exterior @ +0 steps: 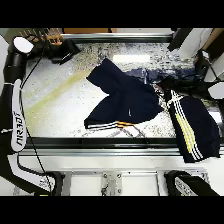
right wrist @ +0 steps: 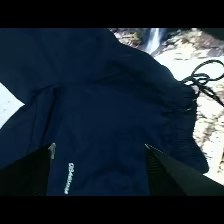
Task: Fold the clothes and pants, and hang the long-sleeved shirts on hangers.
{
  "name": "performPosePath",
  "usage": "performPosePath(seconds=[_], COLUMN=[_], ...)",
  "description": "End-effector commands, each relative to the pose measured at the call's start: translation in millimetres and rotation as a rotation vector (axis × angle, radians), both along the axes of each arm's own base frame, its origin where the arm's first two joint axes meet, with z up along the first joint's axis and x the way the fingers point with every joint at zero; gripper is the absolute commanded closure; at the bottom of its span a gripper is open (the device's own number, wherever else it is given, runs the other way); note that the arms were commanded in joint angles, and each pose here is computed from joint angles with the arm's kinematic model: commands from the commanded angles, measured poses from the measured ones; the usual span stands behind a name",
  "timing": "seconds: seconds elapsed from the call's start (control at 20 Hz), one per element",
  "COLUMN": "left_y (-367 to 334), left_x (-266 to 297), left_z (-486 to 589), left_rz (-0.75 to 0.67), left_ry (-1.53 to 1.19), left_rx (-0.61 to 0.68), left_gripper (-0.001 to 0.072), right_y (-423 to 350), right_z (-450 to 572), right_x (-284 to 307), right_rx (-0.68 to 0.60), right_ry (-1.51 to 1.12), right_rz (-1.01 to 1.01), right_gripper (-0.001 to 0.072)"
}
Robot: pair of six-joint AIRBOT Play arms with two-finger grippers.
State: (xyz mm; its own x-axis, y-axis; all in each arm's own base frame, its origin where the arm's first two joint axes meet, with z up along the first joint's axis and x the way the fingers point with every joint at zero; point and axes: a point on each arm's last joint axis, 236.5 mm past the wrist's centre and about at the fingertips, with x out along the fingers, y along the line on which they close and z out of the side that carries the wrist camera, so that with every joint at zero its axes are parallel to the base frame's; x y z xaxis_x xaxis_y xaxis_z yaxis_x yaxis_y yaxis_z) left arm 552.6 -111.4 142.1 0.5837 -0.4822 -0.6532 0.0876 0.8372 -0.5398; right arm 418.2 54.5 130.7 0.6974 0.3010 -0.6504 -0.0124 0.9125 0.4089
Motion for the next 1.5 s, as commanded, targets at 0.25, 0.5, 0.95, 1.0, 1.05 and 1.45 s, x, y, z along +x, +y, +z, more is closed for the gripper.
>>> performPosePath(seconds=[0.25,0.5,0.95,1.0,1.05,1.45], left_y=[24,-27,-53,-51,-50,-46], left_x=[-194,-252,-247,-242,-238,-231], left_z=[-174,-235,-255,-255,-254,-248], left_rz=[-0.028,-0.009,0.003,0.018,0.030,0.050], left_ry=[0.528,0.609,0.594,0.578,0.564,0.539], left_rx=[0.164,0.008,-0.029,-0.030,-0.030,-0.045], left_gripper=[0.0083,0.0083,0.0083,0.0083,0.0084,0.0701], right_y=[3,3,3,3,3,-6], right_z=[-22,-32,-32,-32,-32,-37], right_x=[-50,-53,-53,-53,-53,-57], right_rx=[-0.033,-0.029,-0.030,-0.030,-0.030,-0.036], right_ry=[0.125,0.149,0.149,0.149,0.149,0.176], right_rz=[0.093,0.093,0.094,0.094,0.094,0.079], right_gripper=[0.0104,0.0105,0.0104,0.0104,0.0105,0.0103])
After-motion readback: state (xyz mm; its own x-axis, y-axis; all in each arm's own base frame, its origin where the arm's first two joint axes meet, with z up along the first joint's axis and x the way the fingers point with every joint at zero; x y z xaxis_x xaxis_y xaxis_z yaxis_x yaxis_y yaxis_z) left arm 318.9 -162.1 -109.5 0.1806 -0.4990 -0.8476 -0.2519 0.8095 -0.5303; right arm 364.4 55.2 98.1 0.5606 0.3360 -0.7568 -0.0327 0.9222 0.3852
